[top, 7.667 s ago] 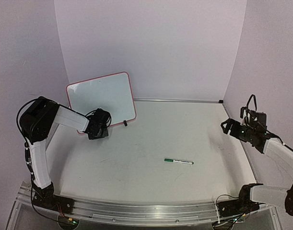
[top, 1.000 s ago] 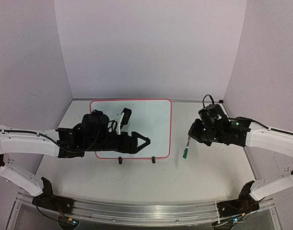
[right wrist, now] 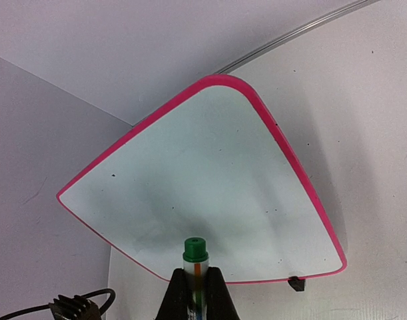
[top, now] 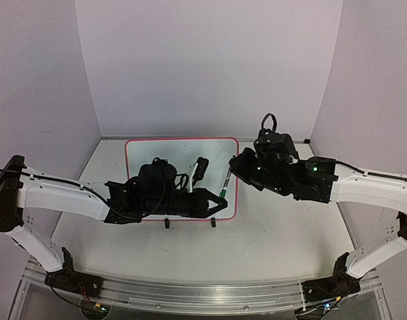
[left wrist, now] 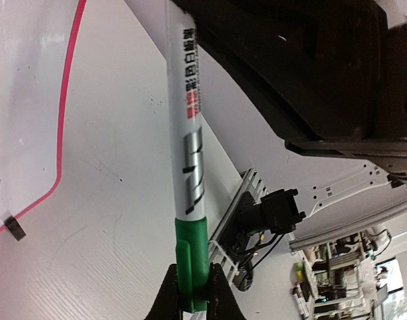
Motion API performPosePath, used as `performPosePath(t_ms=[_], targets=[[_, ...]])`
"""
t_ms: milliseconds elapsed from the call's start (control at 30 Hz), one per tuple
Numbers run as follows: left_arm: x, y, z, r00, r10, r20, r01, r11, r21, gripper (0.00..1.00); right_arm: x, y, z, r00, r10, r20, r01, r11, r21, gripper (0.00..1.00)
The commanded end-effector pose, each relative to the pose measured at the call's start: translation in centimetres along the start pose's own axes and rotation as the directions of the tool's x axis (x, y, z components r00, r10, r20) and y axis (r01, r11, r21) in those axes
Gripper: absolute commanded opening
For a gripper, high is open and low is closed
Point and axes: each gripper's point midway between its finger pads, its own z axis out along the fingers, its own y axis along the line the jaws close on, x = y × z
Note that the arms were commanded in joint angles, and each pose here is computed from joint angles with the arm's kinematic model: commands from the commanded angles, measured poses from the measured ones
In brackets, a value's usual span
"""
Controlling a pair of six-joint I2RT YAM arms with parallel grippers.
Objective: Write a sentence on the whiteboard
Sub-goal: Pass from the right arm to the left, then open the whiteboard marker from the pen cap.
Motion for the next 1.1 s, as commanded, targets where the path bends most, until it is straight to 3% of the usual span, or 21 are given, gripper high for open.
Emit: performPosePath(t_ms=[0, 133, 200, 300, 333, 600, 800, 967, 1067], targets=[[-1.4, -2.0, 0.0, 0.999, 0.022, 0.037, -0.024, 0.998, 0.061, 0.00, -1.0, 1.6, -0.3, 0.999, 0.010, 0.031, -0.009, 0.999, -0.036, 0.00], [-1.0, -1.3, -0.6, 0.998, 0.058, 0.017, -0.058, 0.998, 0.015, 0.00, -0.5, 1.1, -0.7, 1.000, -0.015, 0.005, 0.015, 0.999, -0.045, 0.03], [-0.8, -1.1, -1.4, 0.996, 0.086, -0.002, -0.086, 0.996, -0.007, 0.00, 0.0, 0.3, -1.0, 0.999, -0.036, -0.009, 0.035, 0.998, -0.043, 0.18], [-0.6, -0.6, -2.7, 0.987, 0.149, -0.059, -0.151, 0.988, -0.041, 0.00, 0.5, -0.3, -1.9, 0.995, -0.098, -0.033, 0.096, 0.993, -0.063, 0.52], [-0.5, -0.3, -3.2, 0.983, 0.164, -0.083, -0.168, 0.984, -0.050, 0.00, 0.8, -0.6, -2.1, 0.992, -0.115, -0.044, 0.112, 0.991, -0.066, 0.59], [0.4, 2.4, -5.9, 0.943, 0.167, -0.287, -0.173, 0.985, 0.007, 0.00, 0.9, -0.3, -4.5, 0.952, -0.294, -0.082, 0.282, 0.949, -0.140, 0.90], [2.2, 2.2, -7.2, 0.833, 0.309, -0.459, -0.270, 0.951, 0.150, 0.00, 1.3, 1.2, -5.9, 0.888, -0.439, -0.134, 0.392, 0.878, -0.276, 0.98], [2.6, 1.3, -8.4, 0.755, 0.419, -0.505, -0.311, 0.906, 0.286, 0.00, 2.1, 1.3, -6.4, 0.842, -0.492, -0.222, 0.364, 0.822, -0.439, 0.98], [2.3, 1.0, -8.7, 0.733, 0.461, -0.500, -0.320, 0.883, 0.343, 0.00, 3.1, 2.2, -7.2, 0.809, -0.538, -0.237, 0.356, 0.769, -0.530, 0.98]])
